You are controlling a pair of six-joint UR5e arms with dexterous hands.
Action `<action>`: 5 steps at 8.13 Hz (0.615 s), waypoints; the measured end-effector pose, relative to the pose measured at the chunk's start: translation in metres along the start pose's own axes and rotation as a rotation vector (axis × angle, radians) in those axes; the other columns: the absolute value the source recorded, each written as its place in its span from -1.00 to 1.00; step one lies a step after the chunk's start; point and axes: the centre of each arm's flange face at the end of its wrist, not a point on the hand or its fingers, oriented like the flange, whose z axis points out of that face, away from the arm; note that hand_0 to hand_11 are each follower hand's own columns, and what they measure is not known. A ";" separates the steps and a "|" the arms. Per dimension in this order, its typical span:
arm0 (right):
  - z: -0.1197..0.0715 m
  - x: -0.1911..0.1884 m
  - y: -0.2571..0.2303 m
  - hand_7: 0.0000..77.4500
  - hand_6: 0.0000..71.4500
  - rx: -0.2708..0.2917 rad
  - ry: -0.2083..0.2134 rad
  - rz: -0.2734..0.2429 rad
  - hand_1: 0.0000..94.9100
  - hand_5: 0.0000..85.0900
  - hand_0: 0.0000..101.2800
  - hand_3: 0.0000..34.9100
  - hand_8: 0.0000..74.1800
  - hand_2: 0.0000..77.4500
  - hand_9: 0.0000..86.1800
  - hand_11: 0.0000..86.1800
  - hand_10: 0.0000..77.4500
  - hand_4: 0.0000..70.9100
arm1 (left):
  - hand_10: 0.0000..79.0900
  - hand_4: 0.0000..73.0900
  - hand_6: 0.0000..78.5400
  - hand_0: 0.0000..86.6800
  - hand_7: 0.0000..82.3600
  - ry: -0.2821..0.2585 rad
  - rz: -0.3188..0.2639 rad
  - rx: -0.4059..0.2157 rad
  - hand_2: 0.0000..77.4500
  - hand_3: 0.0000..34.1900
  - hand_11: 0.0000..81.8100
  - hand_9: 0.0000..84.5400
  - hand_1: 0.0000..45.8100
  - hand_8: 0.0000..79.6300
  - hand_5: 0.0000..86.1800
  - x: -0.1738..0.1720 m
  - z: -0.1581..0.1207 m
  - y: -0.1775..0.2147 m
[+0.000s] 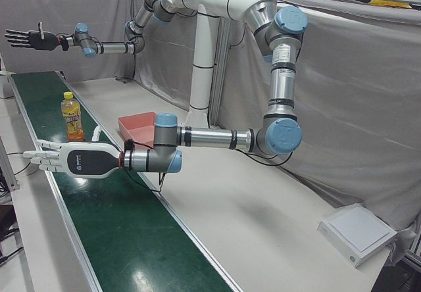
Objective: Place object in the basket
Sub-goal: 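Reach the left hand toward the bottle on the conveyor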
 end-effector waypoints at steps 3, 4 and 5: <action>0.000 0.000 0.000 -0.99 -1.00 0.001 0.000 0.000 -1.00 -1.00 -1.00 -0.98 -1.00 -0.99 -1.00 -1.00 -1.00 -1.00 | -0.82 -0.52 -1.00 0.19 -0.99 -0.044 -0.026 -0.048 -0.99 -1.00 -0.69 -0.79 -0.52 -0.89 -0.75 -0.036 0.029 0.040; 0.000 0.000 0.000 -0.99 -1.00 0.001 0.000 0.000 -1.00 -1.00 -1.00 -0.98 -1.00 -0.99 -1.00 -1.00 -1.00 -1.00 | -0.82 -0.52 -1.00 0.19 -0.99 -0.058 -0.030 -0.063 -0.99 -1.00 -0.69 -0.79 -0.52 -0.89 -0.75 -0.047 0.038 0.053; 0.000 0.000 0.000 -0.99 -1.00 0.000 0.000 0.000 -1.00 -1.00 -1.00 -0.98 -1.00 -0.99 -1.00 -1.00 -1.00 -1.00 | -0.82 -0.52 -1.00 0.19 -0.99 -0.063 -0.029 -0.071 -0.99 -1.00 -0.69 -0.85 -0.52 -0.92 -0.75 -0.052 0.043 0.061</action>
